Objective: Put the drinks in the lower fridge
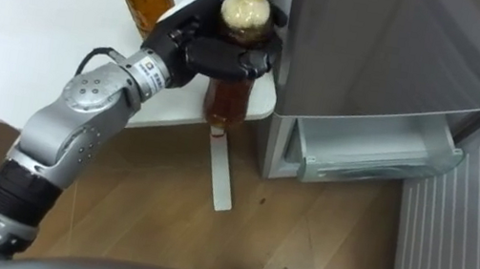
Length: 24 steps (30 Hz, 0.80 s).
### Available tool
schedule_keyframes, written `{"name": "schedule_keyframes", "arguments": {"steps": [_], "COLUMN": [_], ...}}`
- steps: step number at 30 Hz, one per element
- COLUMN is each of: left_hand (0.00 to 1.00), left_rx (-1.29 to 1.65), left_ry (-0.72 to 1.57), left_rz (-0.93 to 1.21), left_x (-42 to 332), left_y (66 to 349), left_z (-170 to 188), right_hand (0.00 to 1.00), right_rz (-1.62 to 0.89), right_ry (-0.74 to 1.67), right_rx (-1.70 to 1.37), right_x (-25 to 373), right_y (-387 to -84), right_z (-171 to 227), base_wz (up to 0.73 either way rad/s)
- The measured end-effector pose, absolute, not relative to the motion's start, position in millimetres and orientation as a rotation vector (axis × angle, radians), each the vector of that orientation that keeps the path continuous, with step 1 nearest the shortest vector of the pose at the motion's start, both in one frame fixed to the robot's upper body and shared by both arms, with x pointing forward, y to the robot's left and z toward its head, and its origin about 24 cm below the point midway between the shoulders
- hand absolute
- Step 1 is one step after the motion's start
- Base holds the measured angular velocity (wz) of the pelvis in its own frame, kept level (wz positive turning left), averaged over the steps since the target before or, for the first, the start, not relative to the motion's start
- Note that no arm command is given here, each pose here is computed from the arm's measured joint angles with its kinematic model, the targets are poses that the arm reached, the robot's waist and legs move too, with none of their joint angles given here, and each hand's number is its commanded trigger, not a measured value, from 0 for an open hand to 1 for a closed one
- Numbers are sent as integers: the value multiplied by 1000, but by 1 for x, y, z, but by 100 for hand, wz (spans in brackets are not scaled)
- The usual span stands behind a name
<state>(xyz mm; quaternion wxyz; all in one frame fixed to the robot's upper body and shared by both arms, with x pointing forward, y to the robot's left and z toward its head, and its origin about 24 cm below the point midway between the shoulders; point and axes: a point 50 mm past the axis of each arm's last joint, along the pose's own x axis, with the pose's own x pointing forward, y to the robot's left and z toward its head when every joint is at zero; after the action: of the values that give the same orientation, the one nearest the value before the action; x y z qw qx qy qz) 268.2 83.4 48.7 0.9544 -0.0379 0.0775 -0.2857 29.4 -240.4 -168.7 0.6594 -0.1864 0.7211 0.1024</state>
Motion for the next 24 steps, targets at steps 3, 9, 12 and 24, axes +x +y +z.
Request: {"name": "schedule_keyframes", "arguments": {"steps": [3, 9, 12, 24], "left_hand": [100, 100, 100, 100], "left_rx": [-80, -79, -77, -35], "left_ry": [157, 154, 144, 42], "left_rz": [-599, -597, -591, -608], "left_x": [268, 268, 269, 267], "left_y": [82, 82, 82, 79], "left_z": [49, 50, 52, 74], "right_hand": [0, 0, 0, 0], "right_rz": [229, 223, 211, 165], "right_ry": [1629, 1631, 1629, 1544], "right_rx": [-424, -431, -414, -455], "right_x": [31, 30, 31, 56], "right_y": [-240, -241, -240, -238], "right_z": [-169, -169, -169, -168], "base_wz": [0, 0, -4, 3]}}
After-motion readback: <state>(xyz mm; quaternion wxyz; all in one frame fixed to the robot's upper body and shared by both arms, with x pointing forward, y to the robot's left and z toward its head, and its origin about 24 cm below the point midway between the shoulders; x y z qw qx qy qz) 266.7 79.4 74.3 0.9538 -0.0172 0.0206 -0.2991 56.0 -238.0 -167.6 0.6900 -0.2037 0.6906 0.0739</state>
